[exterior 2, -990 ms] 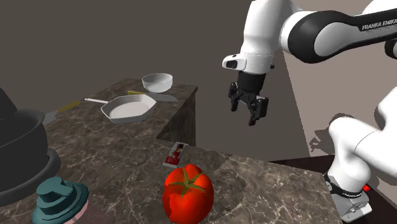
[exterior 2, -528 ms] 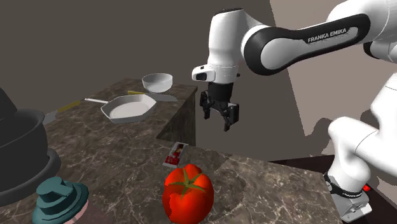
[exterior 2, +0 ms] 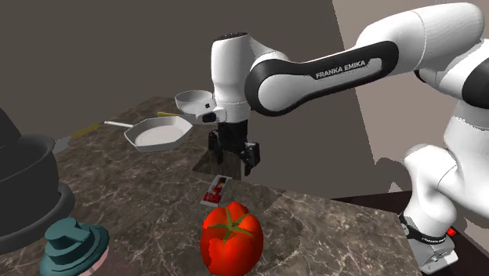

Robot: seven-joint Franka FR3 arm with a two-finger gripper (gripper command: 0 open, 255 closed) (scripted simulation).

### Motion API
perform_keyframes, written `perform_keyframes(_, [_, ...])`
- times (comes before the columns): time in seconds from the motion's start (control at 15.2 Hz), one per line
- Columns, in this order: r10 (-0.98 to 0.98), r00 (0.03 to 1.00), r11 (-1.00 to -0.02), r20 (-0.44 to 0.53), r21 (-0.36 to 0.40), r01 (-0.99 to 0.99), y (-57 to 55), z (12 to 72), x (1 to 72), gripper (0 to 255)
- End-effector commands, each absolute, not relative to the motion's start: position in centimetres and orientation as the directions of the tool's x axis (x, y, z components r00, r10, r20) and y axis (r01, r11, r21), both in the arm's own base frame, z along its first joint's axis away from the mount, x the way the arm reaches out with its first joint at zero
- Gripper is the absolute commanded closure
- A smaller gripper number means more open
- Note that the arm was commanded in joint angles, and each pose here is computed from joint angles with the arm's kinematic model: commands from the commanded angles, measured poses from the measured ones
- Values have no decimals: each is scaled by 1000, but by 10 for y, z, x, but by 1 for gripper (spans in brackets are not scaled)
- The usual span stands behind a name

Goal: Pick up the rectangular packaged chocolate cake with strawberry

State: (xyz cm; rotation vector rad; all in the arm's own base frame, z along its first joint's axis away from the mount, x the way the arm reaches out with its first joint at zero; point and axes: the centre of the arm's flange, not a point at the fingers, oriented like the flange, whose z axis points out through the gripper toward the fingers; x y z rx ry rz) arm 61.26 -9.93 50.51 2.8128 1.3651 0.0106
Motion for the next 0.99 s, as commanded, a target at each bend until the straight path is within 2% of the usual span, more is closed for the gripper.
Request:
perform_keyframes(0.0, [832,555,-555,-3,11,832,-94,492,638,0])
perform_keyframes(0.2, [875,484,-484,-5,5,875,-84,481,664,0])
perform_keyframes(0.79, [875,484,-484,-5,5,875,-84,441,664,0])
perform_keyframes(0.86, [875,484,-484,-6,5,875,-85,441,664,255])
perform_keyframes(0.92, [875,484,-484,-6,5,875,-84,441,664,255])
